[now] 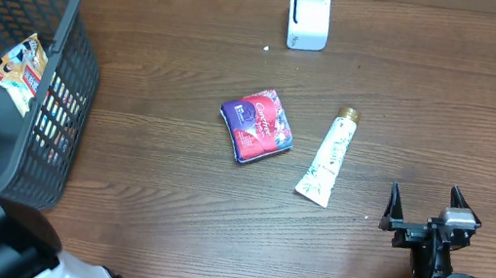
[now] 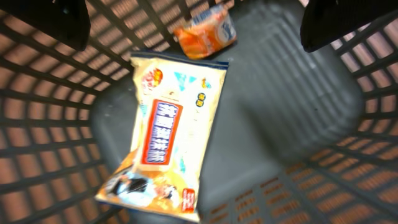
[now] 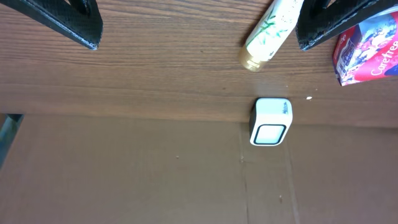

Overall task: Scan the item barcode
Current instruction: 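Grasp the yellow wipes pack in the basket with the left gripper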

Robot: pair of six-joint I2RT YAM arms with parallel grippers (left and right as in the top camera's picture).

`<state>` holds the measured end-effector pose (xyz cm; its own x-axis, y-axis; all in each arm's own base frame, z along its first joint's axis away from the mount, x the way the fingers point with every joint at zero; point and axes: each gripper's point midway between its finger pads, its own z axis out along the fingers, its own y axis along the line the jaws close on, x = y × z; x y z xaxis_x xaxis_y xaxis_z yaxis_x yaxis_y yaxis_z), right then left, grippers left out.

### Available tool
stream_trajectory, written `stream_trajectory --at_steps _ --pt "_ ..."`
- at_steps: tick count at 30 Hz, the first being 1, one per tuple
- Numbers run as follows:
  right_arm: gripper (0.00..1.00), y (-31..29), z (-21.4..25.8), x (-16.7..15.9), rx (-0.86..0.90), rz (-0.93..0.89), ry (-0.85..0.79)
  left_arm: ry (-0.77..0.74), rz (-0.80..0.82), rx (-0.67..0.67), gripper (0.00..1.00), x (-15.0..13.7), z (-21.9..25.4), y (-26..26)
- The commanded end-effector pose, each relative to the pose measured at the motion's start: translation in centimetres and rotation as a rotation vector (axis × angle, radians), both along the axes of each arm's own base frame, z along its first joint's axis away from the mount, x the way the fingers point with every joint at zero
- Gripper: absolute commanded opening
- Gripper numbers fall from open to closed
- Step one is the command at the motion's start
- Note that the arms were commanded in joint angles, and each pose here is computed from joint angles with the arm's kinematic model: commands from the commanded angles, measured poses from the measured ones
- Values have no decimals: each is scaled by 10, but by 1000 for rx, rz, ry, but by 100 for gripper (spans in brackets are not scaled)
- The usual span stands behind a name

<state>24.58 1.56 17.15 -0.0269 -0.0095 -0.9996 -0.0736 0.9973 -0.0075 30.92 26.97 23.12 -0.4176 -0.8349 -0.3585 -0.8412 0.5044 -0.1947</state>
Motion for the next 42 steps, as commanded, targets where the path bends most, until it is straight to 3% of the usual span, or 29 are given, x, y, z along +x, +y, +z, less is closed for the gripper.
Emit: stream_trajectory --at_steps 1,9,16,21,40,42 --pt "100 -2 -2 0 -1 -11 -3 53 -27 -46 100 9 -32 6" --pt "100 -2 -2 0 -1 -11 -3 80 -78 -133 100 36 -79 4" --pt "100 -2 -2 0 -1 -11 -3 104 -204 -39 100 68 -89 -8" --pt "100 -2 -2 0 -1 -11 -3 195 -162 47 100 68 -99 -3" --pt "100 -2 -2 0 -1 -11 -3 320 -189 -45 100 79 -196 -3" --pt "100 -2 -2 0 -1 -11 -3 333 -190 -56 91 78 -205 -3"
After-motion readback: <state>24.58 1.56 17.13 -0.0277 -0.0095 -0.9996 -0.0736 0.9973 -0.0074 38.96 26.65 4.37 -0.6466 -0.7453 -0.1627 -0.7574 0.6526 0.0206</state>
